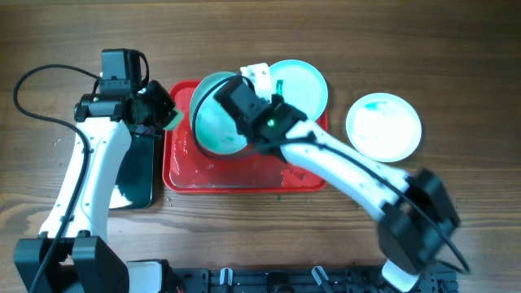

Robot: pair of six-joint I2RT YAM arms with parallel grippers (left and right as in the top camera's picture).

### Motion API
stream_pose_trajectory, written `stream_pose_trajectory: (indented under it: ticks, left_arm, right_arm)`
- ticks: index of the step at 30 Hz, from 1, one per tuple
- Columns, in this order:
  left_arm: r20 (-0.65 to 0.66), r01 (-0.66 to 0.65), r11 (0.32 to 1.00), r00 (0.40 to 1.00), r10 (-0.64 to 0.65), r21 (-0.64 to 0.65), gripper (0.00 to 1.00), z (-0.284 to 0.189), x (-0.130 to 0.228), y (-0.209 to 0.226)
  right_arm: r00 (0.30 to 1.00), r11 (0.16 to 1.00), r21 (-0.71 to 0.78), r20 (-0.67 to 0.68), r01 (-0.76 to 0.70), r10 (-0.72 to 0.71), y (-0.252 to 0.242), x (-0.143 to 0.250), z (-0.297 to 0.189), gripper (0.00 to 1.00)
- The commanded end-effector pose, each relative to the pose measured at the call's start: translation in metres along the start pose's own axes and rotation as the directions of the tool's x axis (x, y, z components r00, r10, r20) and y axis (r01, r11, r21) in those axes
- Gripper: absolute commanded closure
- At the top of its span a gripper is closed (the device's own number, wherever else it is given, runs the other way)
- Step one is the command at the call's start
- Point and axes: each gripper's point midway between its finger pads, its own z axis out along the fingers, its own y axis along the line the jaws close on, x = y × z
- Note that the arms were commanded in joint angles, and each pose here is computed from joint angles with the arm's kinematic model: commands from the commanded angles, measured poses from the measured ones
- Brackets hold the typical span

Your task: Clean dirty plates on tray and stack at the side

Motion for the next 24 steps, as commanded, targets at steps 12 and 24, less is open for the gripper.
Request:
stream_pose_trajectory:
  ticks: [12,24]
  left_arm:
    - [0.011,-0.020,1.000,1.000,0.020,-0.015,0.96,0.001,-0.003,0.003]
    - [0.019,-0.021,1.000,1.000,0.021,-0.009,0.96,0.001,-0.005,0.002]
  right_arm:
    - [0.932,0.879,-0.458,-0.247,0.131,-0.267,0.039,0.051,0.076,0.63]
    - [0.875,0.766,-0.522,-0.076,0.374,-0.479,0.081,0.048,0.115,0.73]
